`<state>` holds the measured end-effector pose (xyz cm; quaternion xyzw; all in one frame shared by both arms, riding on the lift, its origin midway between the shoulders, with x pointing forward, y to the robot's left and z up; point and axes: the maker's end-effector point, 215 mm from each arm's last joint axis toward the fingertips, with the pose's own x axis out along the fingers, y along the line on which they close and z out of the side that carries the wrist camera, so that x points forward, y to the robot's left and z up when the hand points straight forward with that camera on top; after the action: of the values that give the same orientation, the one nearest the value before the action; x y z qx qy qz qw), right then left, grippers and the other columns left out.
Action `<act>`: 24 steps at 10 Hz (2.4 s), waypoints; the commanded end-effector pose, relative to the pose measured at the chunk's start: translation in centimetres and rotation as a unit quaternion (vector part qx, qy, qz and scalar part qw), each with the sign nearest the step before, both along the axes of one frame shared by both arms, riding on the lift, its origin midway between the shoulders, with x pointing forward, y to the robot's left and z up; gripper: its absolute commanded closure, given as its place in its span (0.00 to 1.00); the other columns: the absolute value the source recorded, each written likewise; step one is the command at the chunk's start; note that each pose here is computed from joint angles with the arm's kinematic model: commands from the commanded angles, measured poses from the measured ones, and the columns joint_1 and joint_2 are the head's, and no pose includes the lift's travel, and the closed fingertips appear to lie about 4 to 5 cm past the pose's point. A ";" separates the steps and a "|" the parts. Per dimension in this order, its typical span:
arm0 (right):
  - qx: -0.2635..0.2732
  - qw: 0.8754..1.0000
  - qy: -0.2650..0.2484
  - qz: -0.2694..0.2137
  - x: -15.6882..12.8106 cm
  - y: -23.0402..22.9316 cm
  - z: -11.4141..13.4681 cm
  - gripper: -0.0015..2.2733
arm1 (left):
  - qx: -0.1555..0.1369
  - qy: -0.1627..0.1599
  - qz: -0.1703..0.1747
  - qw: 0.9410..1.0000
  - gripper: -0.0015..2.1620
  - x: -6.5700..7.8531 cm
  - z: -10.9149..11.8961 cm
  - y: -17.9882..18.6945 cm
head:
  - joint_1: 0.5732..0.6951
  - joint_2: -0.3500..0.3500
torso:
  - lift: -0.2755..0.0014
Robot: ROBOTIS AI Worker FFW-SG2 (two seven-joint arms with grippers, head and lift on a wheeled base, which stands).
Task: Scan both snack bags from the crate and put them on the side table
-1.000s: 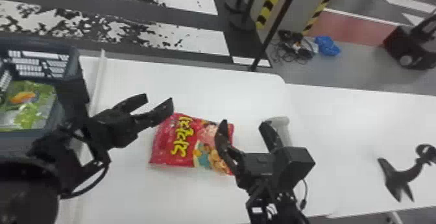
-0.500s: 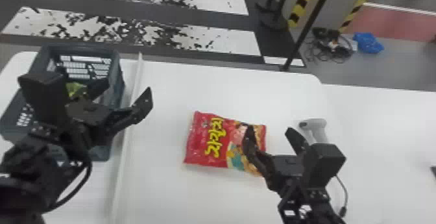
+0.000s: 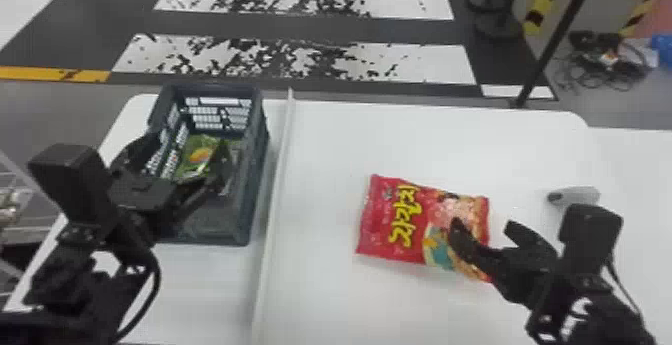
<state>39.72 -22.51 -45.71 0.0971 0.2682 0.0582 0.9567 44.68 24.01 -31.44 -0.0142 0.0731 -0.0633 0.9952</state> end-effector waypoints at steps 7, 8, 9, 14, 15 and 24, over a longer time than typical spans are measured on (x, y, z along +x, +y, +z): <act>0.220 0.956 0.194 0.012 -2.0 -2.5 -6.3 0.04 | -0.005 -0.014 0.000 1.000 0.04 -1.0 0.1 0.7 | 1.00 0.50 | 0.68; 0.226 0.954 0.195 0.012 -1.6 -2.8 -6.5 0.04 | -0.007 -0.011 -0.002 1.000 0.04 -1.1 -0.1 0.6 | 1.00 0.50 | 0.68; 0.219 0.956 0.195 0.009 -1.2 -3.4 -6.6 0.04 | -0.007 -0.011 -0.003 1.000 0.04 -1.2 -0.2 0.5 | 1.00 0.49 | 0.68; 0.255 0.938 0.231 0.029 -1.7 -2.4 -7.8 0.04 | -0.010 -0.005 -0.008 1.000 0.04 -1.3 -0.9 0.4 | 1.00 0.47 | 0.68; 0.273 0.933 0.233 0.033 -1.9 -1.8 -7.8 0.04 | -0.013 -0.003 -0.010 1.000 0.04 -1.4 -1.0 0.4 | 1.00 0.48 | 0.68; 0.345 0.931 0.117 0.029 1.8 -3.3 -2.1 0.99 | -0.019 0.001 -0.020 1.000 0.04 -1.1 -1.8 0.3 | 1.00 0.51 | 0.68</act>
<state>40.87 -25.24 -49.19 0.4300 0.3652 0.1635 0.8093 43.63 24.31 -33.25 -0.0321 0.0730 -0.0839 0.9933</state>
